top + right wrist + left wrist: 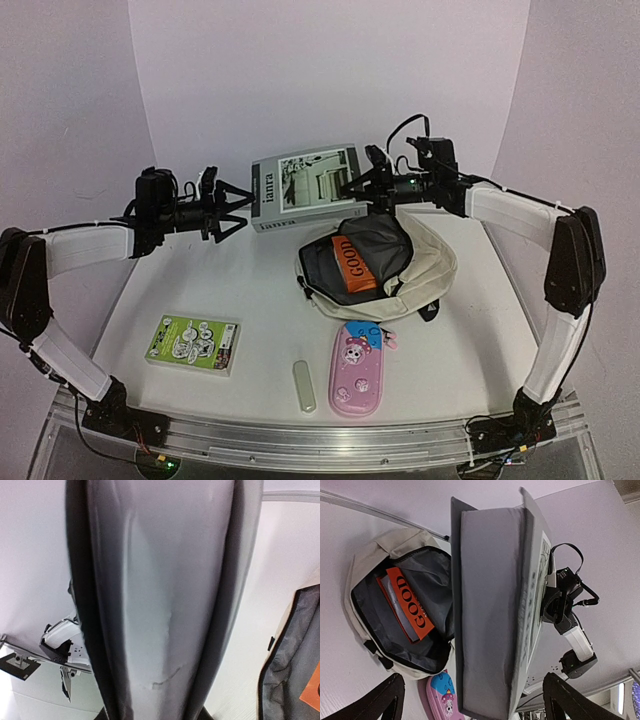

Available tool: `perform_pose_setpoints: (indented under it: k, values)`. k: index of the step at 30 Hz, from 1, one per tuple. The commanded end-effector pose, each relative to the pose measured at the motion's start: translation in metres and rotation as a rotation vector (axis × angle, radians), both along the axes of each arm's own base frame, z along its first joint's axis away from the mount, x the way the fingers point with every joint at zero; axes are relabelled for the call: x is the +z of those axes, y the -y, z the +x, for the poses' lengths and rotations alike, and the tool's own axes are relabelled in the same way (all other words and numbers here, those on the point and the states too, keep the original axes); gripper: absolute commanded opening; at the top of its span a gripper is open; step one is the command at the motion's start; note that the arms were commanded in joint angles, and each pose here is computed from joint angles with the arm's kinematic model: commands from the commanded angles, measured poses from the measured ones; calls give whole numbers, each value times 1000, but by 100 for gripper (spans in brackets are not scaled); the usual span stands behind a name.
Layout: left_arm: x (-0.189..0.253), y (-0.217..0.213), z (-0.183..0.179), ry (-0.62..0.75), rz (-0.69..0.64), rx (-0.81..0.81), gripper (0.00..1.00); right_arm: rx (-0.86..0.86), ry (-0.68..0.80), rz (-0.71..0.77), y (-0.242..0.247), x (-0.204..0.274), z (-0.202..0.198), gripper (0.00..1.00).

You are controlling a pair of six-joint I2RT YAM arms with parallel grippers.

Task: Pack the student bag
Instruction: Pick up the book from the center of the board.

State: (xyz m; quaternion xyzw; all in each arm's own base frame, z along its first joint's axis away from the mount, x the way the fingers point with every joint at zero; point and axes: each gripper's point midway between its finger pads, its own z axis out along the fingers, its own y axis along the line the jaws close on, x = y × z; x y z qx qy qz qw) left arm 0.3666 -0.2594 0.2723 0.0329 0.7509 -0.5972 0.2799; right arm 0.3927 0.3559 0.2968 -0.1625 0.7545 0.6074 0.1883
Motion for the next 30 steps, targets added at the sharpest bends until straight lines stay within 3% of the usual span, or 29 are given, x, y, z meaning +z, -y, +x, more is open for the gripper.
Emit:
perform_pose_setpoints:
  k: [1, 18, 22, 30]
  values:
    - [38, 7, -22, 82, -110, -112, 95, 98, 83, 60, 2, 26, -29, 23]
    - [37, 22, -29, 62, -229, -215, 75, 177, 80, 120, -11, 41, -48, 23]
    - [31, 24, -24, 37, -216, -202, 74, 196, 84, 133, -15, 46, -54, 22]
    - [6, 17, -9, -37, -102, -71, 81, 176, 126, 142, -15, 57, -55, 19]
